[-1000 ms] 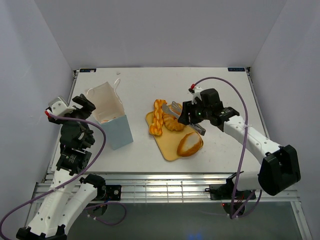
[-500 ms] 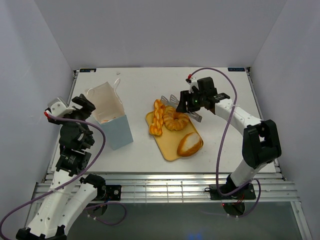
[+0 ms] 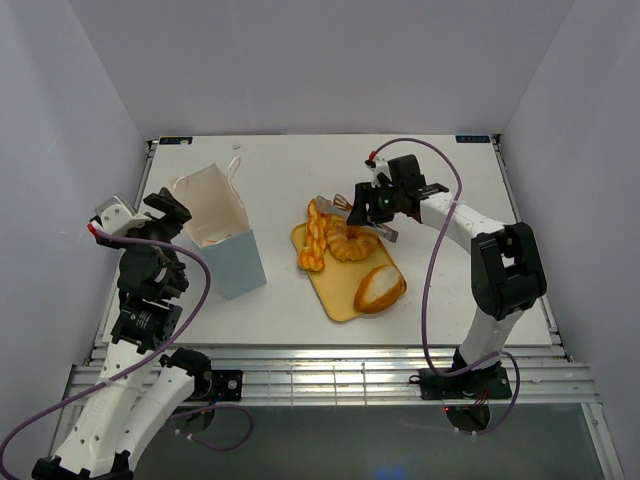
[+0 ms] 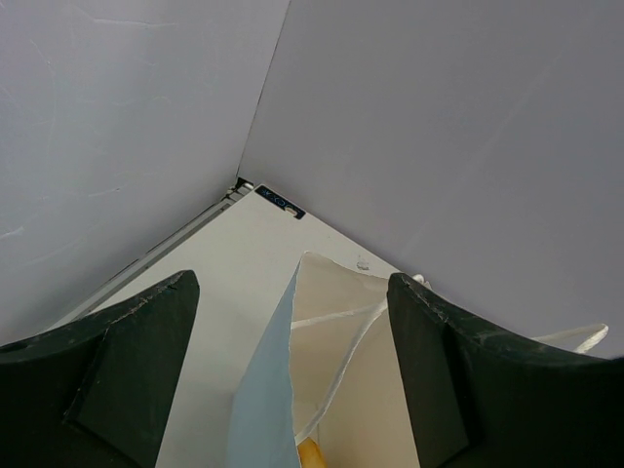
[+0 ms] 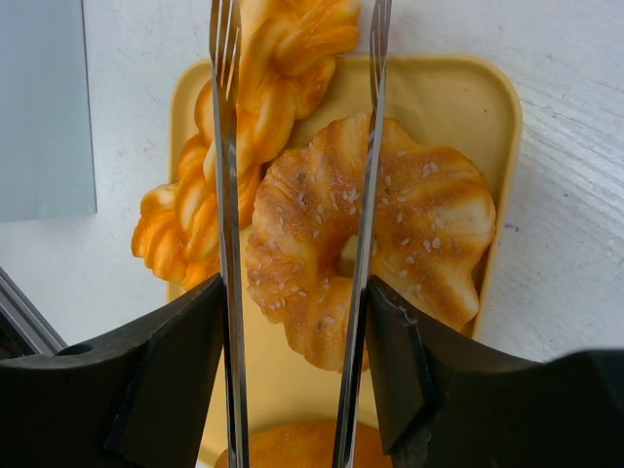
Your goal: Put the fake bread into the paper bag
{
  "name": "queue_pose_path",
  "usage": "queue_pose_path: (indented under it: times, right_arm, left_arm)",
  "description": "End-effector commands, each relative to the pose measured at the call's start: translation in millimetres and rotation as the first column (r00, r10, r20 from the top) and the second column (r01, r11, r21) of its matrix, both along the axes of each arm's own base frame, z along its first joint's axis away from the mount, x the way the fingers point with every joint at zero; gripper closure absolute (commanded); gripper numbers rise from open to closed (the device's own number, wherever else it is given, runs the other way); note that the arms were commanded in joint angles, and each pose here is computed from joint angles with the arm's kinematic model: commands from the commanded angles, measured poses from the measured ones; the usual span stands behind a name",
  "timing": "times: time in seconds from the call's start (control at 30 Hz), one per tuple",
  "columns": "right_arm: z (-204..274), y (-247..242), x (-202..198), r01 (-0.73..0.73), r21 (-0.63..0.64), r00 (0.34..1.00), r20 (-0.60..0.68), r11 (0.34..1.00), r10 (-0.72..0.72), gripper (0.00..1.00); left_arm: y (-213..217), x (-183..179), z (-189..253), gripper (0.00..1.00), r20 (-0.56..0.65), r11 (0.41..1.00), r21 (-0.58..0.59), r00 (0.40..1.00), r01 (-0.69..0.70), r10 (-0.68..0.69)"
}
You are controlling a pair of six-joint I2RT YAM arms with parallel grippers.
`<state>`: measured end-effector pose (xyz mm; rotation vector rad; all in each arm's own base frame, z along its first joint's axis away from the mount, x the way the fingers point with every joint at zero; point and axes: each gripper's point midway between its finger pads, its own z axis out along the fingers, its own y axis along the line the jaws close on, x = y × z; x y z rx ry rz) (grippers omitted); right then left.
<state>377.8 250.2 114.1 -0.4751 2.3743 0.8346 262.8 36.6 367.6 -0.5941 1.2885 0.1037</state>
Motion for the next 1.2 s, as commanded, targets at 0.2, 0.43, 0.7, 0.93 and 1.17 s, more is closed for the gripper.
queue_pose_path:
  times: [0.2,0.43,0.7,0.93,1.17]
  right_arm:
    - [13.4,10.9,19.7,-0.038,0.076,0.998,0.061,0.996,0.034,0.37]
    - [9.0,12.4,22.7,-0.049,0.100,0.998,0.048,0.994,0.045,0.37]
    - [9.6,13.2,26.1,-0.078,0.150,0.996,0.051,0.986,0.071,0.37]
    - [6.6,18.4,26.2,-0.092,0.179,0.995,0.041,0.980,0.086,0.40]
    - [0.4,18.0,25.6,-0.093,0.171,0.996,0.025,0.981,0.090,0.40]
  left_arm:
    - [-2.5,-2.2,7.2,0.12,0.021,1.000,-0.007,1.000,0.021,-0.020]
    - [-2.7,-1.7,7.2,0.12,0.020,1.000,-0.007,1.000,0.021,-0.020]
    - [-2.6,-2.0,8.5,0.12,0.020,1.000,-0.002,1.000,0.021,-0.021]
    - [-3.5,-1.2,10.2,0.15,0.018,1.000,0.006,0.999,0.026,-0.026]
    - [-3.2,-2.3,10.5,0.15,0.020,1.000,0.006,0.999,0.025,-0.025]
